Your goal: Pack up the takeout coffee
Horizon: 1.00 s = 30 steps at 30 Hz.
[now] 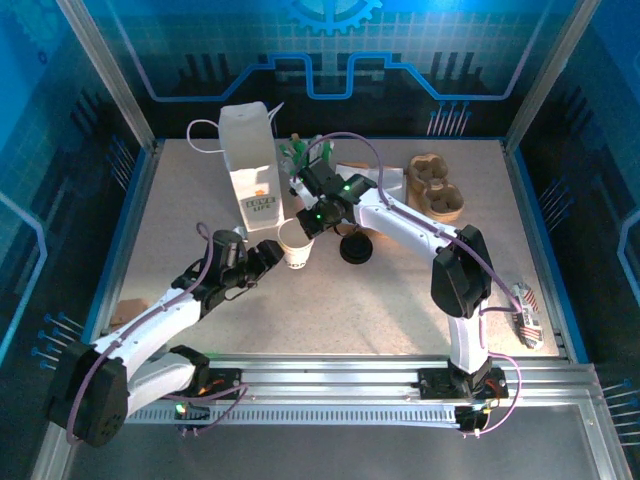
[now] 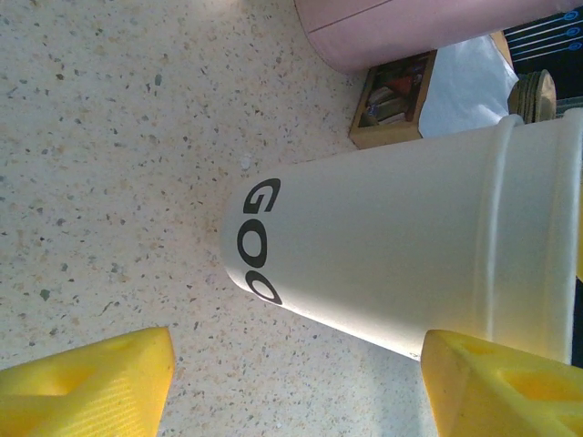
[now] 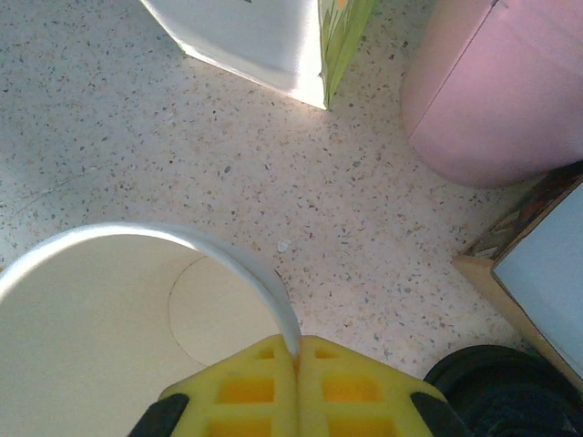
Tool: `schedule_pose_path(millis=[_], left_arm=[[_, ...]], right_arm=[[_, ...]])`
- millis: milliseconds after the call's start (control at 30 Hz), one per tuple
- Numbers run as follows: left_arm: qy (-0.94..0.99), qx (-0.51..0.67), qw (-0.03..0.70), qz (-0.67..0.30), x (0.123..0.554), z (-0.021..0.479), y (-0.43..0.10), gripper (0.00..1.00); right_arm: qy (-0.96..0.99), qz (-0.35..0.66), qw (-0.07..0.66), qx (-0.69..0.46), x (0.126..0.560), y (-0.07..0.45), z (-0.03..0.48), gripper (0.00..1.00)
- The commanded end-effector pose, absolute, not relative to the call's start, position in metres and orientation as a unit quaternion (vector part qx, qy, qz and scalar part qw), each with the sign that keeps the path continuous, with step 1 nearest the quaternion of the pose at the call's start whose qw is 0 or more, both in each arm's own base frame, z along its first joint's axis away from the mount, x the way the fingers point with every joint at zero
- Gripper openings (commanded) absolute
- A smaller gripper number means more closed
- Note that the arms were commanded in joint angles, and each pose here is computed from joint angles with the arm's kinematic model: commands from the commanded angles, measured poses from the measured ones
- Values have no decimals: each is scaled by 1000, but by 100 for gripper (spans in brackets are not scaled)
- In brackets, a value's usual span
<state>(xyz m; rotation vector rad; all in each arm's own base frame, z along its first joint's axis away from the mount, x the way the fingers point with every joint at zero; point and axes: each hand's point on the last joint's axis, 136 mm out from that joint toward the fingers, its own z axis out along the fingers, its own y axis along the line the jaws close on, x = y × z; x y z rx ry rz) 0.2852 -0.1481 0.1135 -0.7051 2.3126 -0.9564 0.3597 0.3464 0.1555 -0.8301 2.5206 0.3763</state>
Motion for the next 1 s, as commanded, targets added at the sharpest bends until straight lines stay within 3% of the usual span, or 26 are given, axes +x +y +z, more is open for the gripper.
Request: schedule_pose_path(millis=[0, 267, 967], left_arm=[[848, -257, 272, -376, 285, 118, -154, 74], [814, -244, 315, -423, 279, 137, -153, 73], [791, -242, 327, -457, 275, 136, -155, 76]], right_arm=[[912, 155, 231, -301, 349, 350, 168, 0], [919, 139, 225, -292, 353, 344, 159, 0], [917, 165, 219, -288, 346, 350, 163, 0]])
